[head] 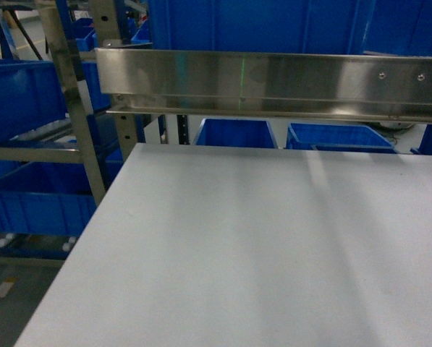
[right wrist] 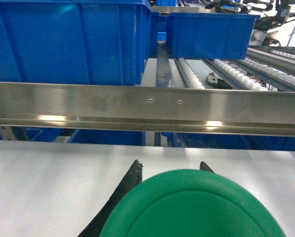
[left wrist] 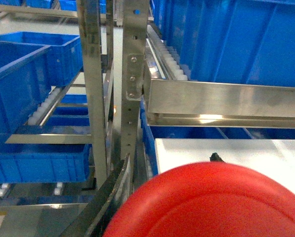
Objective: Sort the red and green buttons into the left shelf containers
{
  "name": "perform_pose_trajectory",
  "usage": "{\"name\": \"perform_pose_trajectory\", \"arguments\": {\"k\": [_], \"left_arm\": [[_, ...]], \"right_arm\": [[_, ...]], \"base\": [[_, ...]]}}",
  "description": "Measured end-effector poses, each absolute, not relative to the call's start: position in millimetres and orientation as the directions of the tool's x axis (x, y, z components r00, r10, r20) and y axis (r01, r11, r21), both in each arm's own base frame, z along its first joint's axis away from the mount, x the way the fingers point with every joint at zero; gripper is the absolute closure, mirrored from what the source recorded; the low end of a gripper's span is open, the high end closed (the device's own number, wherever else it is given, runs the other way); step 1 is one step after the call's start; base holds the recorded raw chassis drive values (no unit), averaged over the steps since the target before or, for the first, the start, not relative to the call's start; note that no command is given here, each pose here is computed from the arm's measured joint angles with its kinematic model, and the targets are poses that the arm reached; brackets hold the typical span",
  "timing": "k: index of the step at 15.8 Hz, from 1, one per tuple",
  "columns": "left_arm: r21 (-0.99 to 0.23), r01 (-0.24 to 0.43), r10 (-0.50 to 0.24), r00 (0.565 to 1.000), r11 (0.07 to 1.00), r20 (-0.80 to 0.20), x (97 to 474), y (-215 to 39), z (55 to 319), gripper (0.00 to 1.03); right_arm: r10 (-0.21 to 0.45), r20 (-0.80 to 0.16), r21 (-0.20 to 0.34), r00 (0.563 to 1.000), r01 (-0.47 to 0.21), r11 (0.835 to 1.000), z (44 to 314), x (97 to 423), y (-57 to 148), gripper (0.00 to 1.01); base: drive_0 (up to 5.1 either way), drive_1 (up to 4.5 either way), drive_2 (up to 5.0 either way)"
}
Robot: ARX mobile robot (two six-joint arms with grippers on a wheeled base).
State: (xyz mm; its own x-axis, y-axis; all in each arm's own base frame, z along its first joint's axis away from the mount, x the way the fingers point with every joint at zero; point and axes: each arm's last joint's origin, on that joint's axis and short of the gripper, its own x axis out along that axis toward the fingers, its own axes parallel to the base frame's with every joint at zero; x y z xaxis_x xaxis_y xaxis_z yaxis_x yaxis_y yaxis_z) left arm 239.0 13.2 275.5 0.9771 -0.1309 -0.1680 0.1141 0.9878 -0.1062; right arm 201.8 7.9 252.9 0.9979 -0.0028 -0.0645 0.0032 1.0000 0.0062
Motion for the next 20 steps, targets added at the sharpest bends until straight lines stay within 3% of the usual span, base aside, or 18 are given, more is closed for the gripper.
{"name": "perform_pose_trajectory", "arguments": {"k": [20], "left_arm": [[-0.107,0.115,-0.132,0.976,0.988,-0.173,238.5,13.1,274.9,0.60]], "right_arm": [[-0.003,-0.063,0.006,0.998,0.003,1.000,253.1,201.8,7.9,0.75]], "base": [[-4.9,2.43,2.4]]}}
